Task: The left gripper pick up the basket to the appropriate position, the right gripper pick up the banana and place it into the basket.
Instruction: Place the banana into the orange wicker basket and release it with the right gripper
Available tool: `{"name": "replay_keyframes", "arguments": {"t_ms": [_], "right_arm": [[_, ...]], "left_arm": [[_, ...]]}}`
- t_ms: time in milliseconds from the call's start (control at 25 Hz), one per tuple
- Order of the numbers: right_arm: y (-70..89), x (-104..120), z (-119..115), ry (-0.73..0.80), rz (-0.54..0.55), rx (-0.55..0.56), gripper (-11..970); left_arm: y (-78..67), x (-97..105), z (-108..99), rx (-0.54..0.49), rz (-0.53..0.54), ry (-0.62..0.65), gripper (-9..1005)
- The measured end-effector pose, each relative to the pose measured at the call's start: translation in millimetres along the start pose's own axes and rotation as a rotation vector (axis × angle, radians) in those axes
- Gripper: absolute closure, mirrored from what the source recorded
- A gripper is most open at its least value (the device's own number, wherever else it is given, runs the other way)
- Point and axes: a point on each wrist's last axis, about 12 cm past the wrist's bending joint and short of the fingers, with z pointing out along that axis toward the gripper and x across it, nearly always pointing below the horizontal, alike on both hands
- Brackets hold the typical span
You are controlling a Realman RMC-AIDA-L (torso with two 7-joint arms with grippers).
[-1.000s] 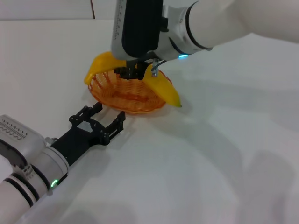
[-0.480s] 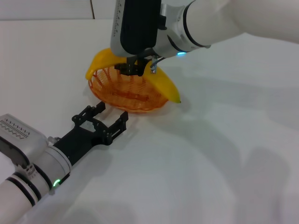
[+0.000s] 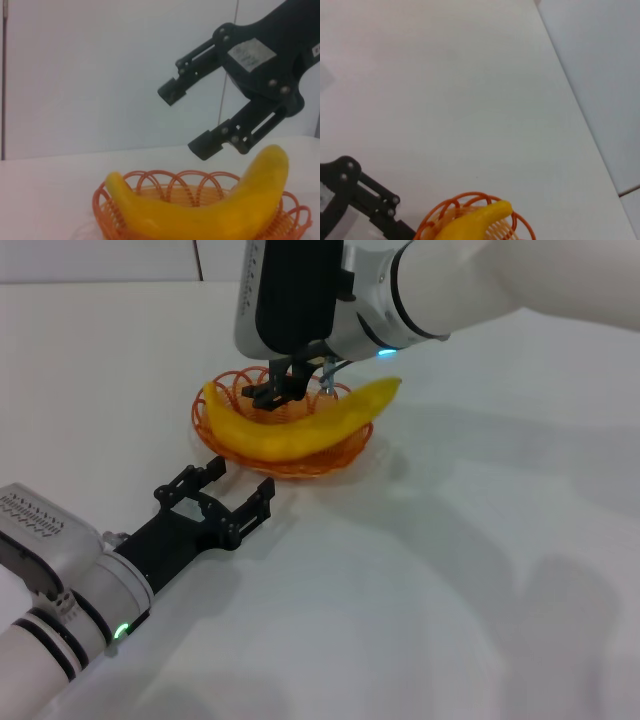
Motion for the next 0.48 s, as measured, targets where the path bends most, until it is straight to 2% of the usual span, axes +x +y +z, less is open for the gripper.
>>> {"name": "replay_keyframes", "arguments": {"t_ms": [160, 360, 480], "right_arm": [[-0.7, -5, -3, -0.019, 0.009, 0.007, 199], [2.9, -9, -26, -0.088, 0.033, 0.01, 97], [1.6, 1, -50, -0.118, 0.057, 0.023, 76]], "left_arm": [[0.1, 1, -1, -0.002, -0.001, 0.001, 243], [0.6, 2, -2, -0.006, -0.003, 0.003, 243], [0.8, 2, -3, -0.007, -0.003, 0.004, 243]]}}
